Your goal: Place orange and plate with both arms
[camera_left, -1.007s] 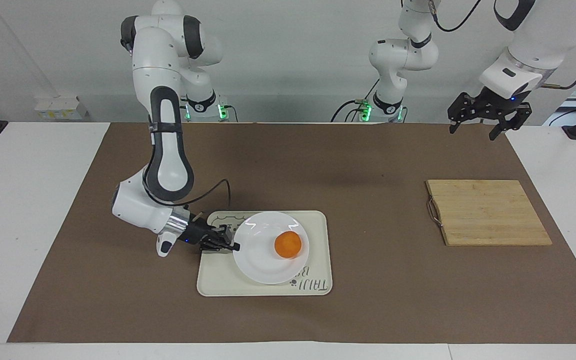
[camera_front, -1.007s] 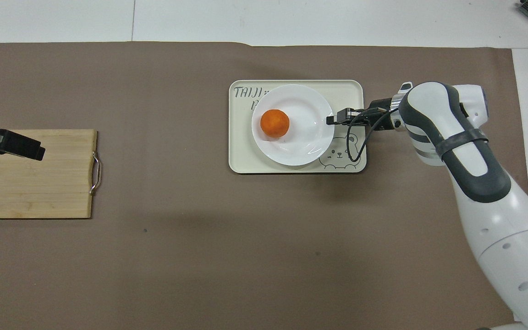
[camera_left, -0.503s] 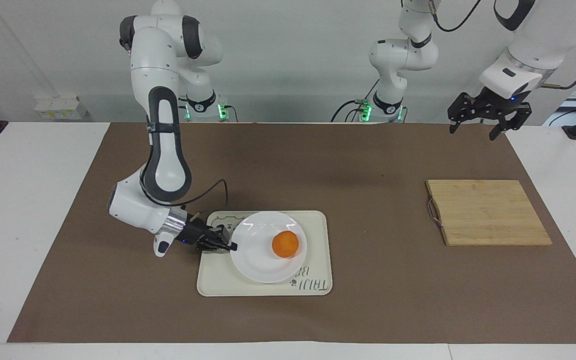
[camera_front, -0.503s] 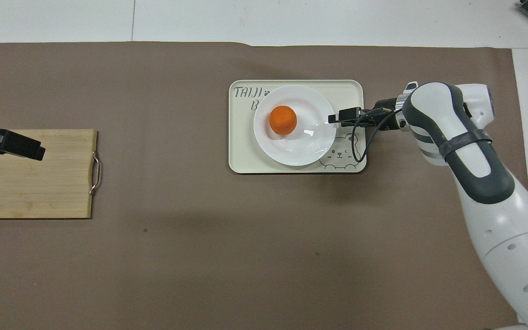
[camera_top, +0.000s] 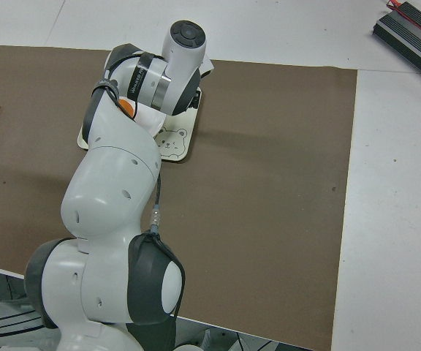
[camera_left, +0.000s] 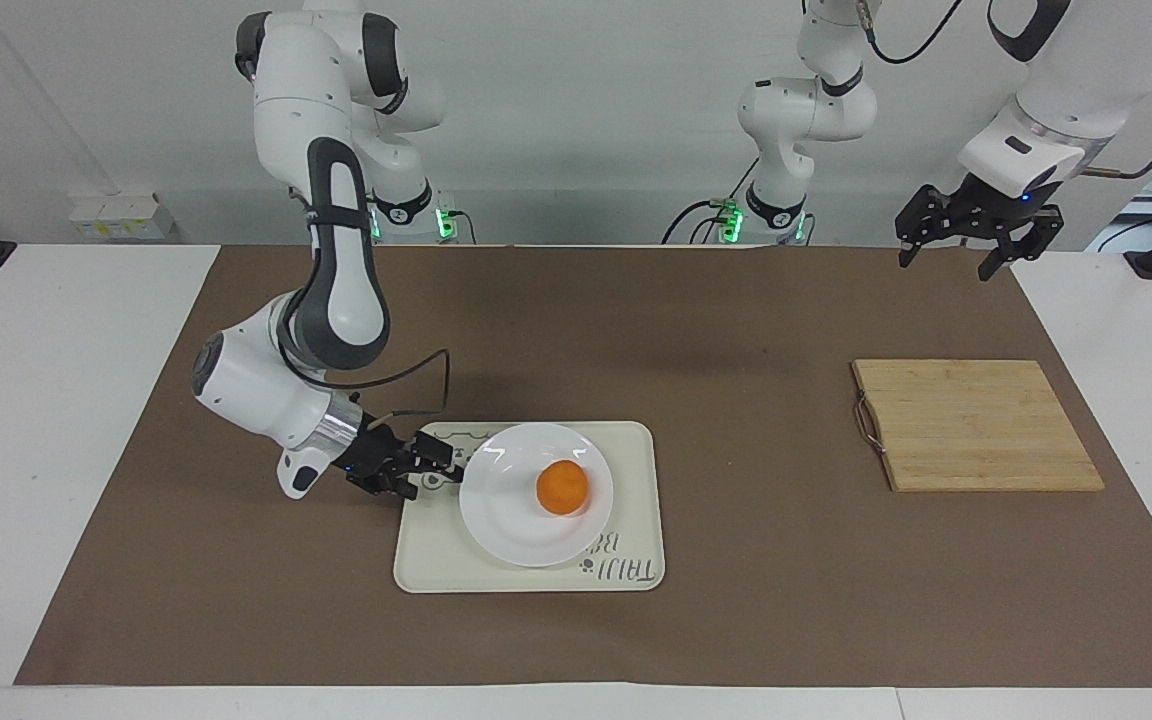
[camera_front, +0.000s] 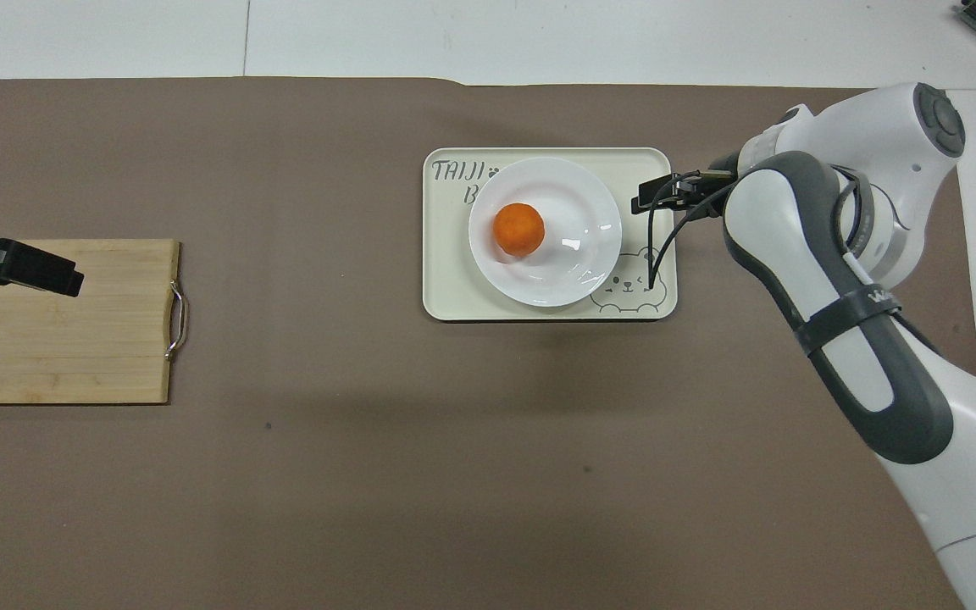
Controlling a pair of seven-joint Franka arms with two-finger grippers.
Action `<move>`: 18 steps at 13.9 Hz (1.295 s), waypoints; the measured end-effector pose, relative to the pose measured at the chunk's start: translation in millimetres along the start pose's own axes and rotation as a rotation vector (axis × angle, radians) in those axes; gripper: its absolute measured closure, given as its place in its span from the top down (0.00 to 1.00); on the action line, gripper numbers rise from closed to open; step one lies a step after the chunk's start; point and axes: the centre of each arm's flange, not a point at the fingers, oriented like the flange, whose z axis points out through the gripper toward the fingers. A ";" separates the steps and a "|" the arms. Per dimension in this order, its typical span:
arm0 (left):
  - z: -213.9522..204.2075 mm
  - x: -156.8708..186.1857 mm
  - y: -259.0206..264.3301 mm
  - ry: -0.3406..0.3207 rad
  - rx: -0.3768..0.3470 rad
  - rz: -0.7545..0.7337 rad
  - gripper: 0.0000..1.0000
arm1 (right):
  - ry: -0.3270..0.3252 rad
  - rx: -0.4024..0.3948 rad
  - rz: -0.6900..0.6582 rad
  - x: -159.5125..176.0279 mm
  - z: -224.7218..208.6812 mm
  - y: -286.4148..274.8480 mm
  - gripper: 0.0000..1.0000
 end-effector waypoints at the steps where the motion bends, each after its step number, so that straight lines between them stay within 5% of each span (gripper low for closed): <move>1: 0.0 0.0 0.0 0.000 0.000 0.000 1.00 | 0.012 -0.043 0.011 -1.7 -13.2 -5.9 1.00; 10: 0.0 0.0 0.1 0.000 0.000 0.000 1.00 | -0.025 -0.234 0.085 -40.1 -140.6 12.8 1.00; 18: 0.1 0.4 2.3 0.000 0.000 0.004 1.00 | -0.014 -0.270 0.157 -84.9 -244.9 45.5 1.00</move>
